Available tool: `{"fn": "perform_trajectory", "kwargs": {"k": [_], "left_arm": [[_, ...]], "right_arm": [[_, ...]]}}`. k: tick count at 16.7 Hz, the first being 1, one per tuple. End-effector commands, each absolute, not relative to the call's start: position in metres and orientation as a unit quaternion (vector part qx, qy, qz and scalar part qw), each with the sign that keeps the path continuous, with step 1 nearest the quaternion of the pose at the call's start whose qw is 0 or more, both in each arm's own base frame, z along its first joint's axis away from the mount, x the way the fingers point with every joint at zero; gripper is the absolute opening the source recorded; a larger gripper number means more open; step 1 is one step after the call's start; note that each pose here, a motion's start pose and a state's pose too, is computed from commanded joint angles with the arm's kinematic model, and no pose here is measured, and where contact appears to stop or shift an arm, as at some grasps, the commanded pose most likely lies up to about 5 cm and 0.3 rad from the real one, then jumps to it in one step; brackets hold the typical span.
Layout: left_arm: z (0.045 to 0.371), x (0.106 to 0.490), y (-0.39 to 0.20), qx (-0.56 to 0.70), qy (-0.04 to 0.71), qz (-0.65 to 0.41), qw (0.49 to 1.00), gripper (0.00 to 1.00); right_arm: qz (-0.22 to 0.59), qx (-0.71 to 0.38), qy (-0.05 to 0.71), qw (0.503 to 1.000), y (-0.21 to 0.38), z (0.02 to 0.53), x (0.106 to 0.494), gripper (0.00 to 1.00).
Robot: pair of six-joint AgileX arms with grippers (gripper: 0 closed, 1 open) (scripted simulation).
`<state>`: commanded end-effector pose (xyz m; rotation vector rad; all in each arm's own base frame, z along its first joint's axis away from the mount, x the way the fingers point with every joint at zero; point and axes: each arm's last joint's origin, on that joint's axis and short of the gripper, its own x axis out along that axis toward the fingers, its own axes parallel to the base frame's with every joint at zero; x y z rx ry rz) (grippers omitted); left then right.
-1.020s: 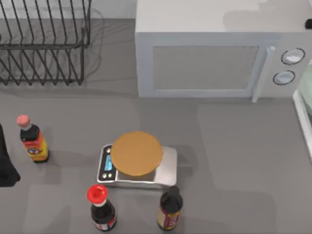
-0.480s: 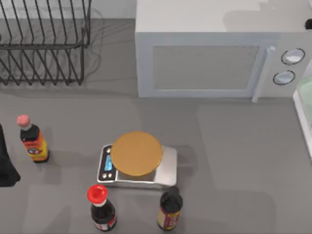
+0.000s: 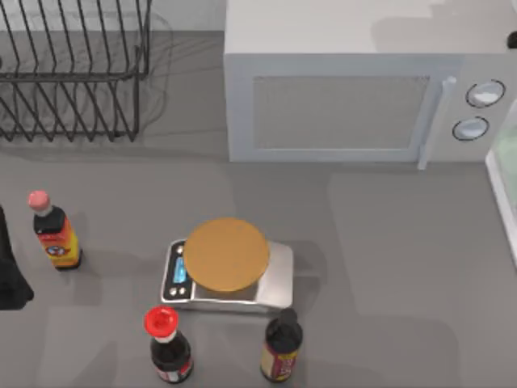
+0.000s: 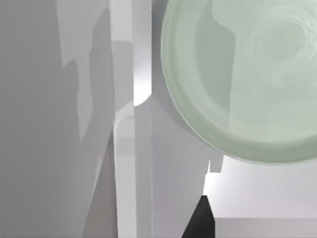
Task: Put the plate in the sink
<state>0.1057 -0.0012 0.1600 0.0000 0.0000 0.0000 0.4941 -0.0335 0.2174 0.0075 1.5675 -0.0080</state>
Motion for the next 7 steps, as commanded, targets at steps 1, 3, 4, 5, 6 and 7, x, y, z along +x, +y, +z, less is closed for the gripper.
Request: {"fn": "perform_trajectory", "kwargs": {"k": [1,3,4,5,6,7], "left_arm": [[0.16,0.1057,-0.0012,0.0,0.0,0.0,1.0,1.0],[0.16,0.1057,-0.0012,0.0,0.0,0.0,1.0,1.0],[0.16,0.1057,-0.0012,0.0,0.0,0.0,1.0,1.0],[0.16,0.1057,-0.0012,0.0,0.0,0.0,1.0,1.0],[0.16,0.1057,-0.0012,0.0,0.0,0.0,1.0,1.0],[0.16,0.1057,-0.0012,0.0,0.0,0.0,1.0,1.0]], "right_arm": [[-0.004,0.003,0.706,0.708,-0.0335,0.2174,0.4941,0.98],[-0.004,0.003,0.706,0.708,-0.0335,0.2174,0.4941,1.0],[-0.004,0.003,0.706,0.708,-0.0335,0.2174,0.4941,1.0],[-0.004,0.003,0.706,0.708,-0.0335,0.2174,0.4941,1.0],[-0.004,0.003,0.706,0.708,-0.0335,0.2174,0.4941,1.0],[-0.004,0.003,0.706,0.708,-0.0335,0.2174,0.4941,1.0]]}}
